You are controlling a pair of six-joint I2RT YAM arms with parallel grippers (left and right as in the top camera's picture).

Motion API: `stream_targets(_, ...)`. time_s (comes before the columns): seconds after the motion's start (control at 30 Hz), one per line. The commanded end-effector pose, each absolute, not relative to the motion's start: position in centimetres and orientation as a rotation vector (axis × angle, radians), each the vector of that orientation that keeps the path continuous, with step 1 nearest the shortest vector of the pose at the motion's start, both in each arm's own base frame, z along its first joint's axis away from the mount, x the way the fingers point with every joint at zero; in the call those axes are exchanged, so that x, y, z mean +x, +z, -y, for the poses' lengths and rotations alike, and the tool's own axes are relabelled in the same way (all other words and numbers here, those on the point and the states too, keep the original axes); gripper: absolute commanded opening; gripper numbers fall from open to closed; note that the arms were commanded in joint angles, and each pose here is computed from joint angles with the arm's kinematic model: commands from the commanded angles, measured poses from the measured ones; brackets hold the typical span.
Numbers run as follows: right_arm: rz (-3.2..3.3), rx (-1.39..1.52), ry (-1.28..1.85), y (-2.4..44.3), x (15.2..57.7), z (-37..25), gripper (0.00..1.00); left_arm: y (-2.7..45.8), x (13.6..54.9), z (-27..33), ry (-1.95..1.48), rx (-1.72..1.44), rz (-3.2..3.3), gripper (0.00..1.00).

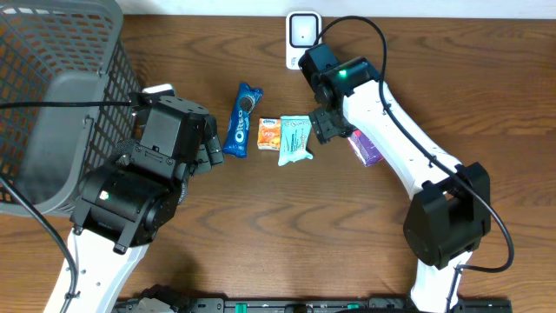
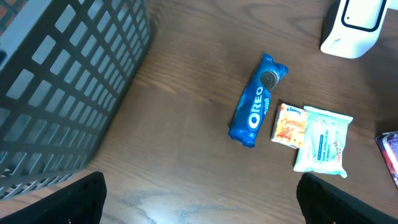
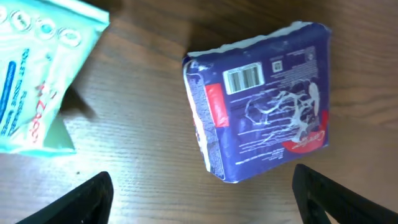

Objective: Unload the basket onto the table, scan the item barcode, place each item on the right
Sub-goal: 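Swing the candy bag over the scanner and set it down right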

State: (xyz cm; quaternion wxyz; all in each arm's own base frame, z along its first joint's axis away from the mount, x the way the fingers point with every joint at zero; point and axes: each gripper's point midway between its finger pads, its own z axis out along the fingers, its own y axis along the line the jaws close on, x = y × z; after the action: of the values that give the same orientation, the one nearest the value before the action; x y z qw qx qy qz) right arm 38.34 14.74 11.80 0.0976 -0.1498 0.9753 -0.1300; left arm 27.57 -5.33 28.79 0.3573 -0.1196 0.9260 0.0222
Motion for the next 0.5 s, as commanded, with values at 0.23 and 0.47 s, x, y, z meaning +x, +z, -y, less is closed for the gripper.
stream_targets(0.23,-2.996,-0.463,0.174,10.8,38.3,-16.5,0.99,29.0,27.6,5.0,0.073,-0.308,-2.383,0.98)
stream_targets(0.47,-2.981,-0.511,0.351,10.7,38.0,-18.2,0.15,29.0,27.6,5.0,0.073,-0.308,-2.383,0.98)
